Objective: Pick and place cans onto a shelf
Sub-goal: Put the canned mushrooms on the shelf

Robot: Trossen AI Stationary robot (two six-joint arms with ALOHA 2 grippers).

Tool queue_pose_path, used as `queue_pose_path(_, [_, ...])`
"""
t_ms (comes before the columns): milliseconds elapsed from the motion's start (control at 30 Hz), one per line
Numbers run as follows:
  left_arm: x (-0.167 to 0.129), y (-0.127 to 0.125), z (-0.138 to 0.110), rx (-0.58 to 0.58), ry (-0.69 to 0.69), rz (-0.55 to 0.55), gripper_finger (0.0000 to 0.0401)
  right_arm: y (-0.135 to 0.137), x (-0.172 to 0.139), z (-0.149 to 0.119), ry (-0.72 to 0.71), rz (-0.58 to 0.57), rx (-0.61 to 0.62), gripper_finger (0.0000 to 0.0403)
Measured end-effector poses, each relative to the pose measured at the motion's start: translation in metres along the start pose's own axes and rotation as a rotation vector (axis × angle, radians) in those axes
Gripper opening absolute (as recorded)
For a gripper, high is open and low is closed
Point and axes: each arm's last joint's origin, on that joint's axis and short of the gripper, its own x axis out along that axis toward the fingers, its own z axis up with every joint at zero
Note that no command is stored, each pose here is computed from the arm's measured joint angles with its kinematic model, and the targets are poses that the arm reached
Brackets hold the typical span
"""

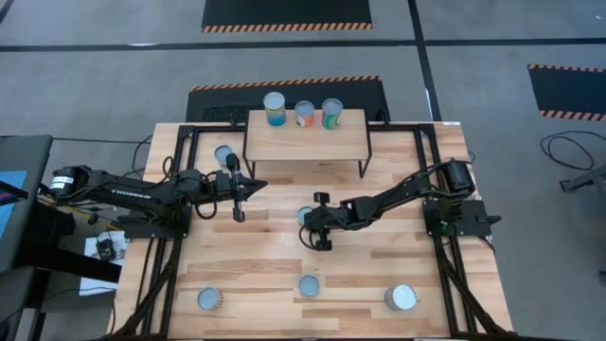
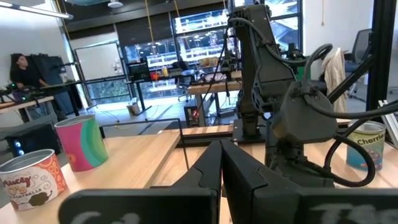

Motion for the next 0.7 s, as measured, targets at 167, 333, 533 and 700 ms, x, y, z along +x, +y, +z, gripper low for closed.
queue_pose_path(167, [0.0,0.0,0.0,0.0,0.0,0.0,0.0002,0.0,-0.005,0.001,0.002,0.007,-0.022,0.001])
queue_pose_path(333, [0.0,0.0,0.0,0.0,0.0,0.0,0.0002,0.001,-0.029,0.013,-0.056,0.033,-0.019,0.0022])
queue_pose_path(533, [0.0,0.0,0.0,0.004,0.001,0.0,0.0002,0.005,-0.091,0.036,-0.19,0.072,-0.034,0.001])
queue_pose_path(700, [0.0,0.0,0.0,0.003,0.0,0.0,0.0002,-0.021,-0.157,0.041,-0.268,0.023,0.0,0.0018])
